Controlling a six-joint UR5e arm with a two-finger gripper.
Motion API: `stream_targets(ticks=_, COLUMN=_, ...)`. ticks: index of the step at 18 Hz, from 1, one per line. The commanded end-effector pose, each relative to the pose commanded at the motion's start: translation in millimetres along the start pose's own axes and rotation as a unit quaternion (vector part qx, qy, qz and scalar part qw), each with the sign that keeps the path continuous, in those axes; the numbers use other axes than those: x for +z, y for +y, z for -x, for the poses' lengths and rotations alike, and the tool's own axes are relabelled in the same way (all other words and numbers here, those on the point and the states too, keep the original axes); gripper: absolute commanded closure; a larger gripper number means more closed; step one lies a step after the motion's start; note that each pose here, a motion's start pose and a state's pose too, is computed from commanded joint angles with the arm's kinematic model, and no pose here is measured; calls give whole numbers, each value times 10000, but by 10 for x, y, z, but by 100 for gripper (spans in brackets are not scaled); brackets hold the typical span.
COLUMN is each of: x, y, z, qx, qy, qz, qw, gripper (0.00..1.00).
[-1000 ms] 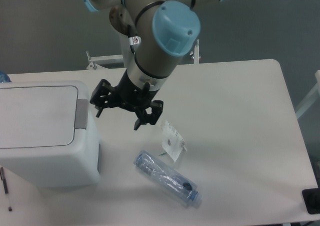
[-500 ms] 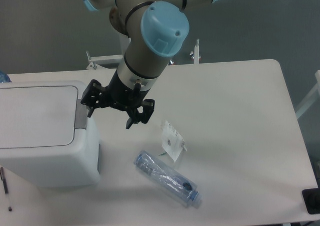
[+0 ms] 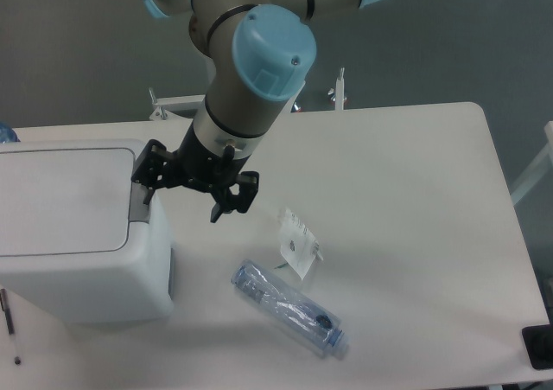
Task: Open the trash can
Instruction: 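Lower the gripper onto the lid's front edge and press down, then push the lid edge so the trash can lid flips open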
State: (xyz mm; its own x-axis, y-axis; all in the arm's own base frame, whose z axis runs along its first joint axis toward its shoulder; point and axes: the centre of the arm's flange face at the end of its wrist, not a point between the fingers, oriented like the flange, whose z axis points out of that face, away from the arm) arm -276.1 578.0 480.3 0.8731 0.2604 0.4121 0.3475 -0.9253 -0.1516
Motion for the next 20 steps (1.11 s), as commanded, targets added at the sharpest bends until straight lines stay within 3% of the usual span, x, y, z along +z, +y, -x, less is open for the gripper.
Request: stream_targets(ticks=20, x=66, y=17, z=36, qx=7, qy=-41, qz=2, qw=10000, gripper=0)
